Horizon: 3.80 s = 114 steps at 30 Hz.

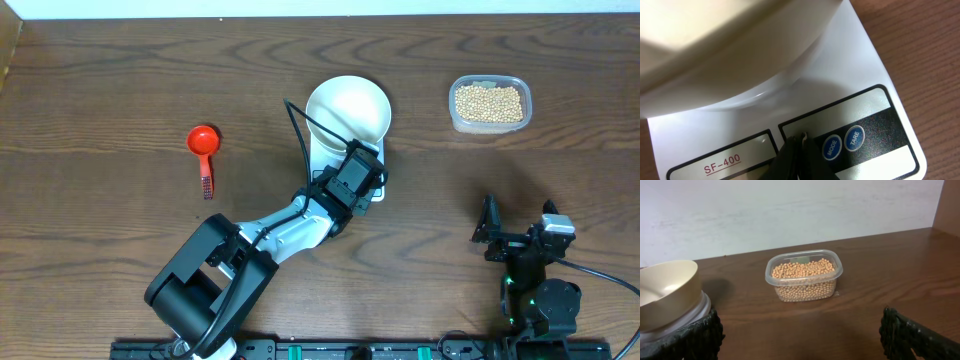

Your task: Scoop item into bowl and weigh 50g on scale

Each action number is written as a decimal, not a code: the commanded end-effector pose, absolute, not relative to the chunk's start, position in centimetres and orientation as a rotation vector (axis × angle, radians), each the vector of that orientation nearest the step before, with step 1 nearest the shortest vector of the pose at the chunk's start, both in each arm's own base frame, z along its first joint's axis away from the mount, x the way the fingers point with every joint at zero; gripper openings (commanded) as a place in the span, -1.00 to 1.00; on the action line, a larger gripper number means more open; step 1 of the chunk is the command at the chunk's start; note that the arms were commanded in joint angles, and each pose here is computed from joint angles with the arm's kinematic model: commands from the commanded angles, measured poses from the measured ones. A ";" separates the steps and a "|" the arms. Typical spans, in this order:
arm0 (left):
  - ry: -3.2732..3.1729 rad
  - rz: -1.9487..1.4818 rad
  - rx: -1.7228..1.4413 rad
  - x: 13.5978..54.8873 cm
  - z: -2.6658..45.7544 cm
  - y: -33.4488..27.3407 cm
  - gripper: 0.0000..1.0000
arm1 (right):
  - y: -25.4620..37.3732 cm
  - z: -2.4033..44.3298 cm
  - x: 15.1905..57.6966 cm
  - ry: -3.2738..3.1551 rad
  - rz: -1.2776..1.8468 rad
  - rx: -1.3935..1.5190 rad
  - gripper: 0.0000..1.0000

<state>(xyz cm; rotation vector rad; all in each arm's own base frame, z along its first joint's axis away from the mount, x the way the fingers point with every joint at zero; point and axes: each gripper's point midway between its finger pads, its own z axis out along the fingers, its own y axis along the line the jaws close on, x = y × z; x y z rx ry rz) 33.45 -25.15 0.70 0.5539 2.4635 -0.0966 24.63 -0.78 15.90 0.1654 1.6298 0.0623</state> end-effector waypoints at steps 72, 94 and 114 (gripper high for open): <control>2.368 -0.231 0.435 29.7 11.0 -23.1 -0.86 | -0.7 15.9 24.6 1.628 0.059 0.156 0.98; 2.112 0.096 -0.342 35.6 20.5 -0.6 -0.86 | -0.7 15.9 24.6 1.628 0.059 0.156 0.98; 1.926 -0.198 -0.642 42.1 19.0 -2.6 -0.85 | -0.6 15.9 24.6 1.628 0.060 0.156 0.99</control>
